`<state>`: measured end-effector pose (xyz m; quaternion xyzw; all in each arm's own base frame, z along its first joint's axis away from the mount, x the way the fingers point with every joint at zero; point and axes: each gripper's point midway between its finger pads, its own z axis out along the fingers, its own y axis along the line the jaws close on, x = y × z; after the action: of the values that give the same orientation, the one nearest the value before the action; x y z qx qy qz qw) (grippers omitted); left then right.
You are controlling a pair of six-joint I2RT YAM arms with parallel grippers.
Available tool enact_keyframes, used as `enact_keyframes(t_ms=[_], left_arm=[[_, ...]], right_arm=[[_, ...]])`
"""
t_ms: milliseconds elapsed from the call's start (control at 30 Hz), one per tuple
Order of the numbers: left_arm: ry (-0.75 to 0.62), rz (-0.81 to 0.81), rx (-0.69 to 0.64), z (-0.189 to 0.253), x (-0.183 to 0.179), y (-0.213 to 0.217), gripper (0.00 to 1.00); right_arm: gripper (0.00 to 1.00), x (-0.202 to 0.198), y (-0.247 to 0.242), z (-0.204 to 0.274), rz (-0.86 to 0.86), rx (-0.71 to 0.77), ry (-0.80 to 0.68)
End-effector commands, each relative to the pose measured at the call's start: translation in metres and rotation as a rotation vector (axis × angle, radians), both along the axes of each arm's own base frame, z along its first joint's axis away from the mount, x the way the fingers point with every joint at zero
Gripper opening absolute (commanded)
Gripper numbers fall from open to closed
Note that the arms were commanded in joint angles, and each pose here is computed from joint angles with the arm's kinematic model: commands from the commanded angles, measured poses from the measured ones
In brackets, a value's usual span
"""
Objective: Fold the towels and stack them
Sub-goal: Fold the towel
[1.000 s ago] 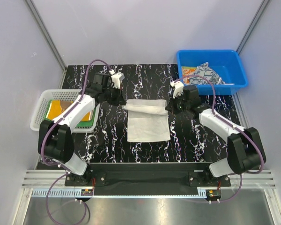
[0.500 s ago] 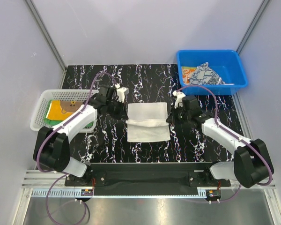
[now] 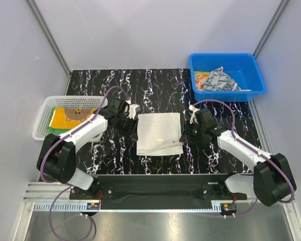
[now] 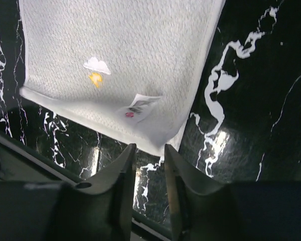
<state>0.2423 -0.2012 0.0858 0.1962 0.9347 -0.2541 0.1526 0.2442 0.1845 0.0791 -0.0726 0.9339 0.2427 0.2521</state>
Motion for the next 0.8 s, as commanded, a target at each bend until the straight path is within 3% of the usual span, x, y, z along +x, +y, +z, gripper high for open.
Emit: enact_keyframes(t_ms=[0, 67, 267, 767], left_arm=[[-0.014, 0.020, 0.020, 0.009, -0.004, 0.005, 0.41], [-0.007, 0.059, 0.008, 0.010, -0.006, 0.006, 0.42], [0.021, 0.196, -0.134, 0.005, -0.003, -0.015, 0.42], [0.067, 0.267, 0.074, -0.054, -0.017, -0.005, 0.31]], right_arm=[[0.37, -0.019, 0.002, 0.010, -0.016, 0.055, 0.043], [0.43, -0.020, 0.004, 0.022, -0.046, 0.093, 0.029], [0.40, -0.001, -0.004, 0.023, -0.187, 0.064, 0.024], [0.33, -0.007, -0.002, -0.042, -0.226, 0.017, 0.179]])
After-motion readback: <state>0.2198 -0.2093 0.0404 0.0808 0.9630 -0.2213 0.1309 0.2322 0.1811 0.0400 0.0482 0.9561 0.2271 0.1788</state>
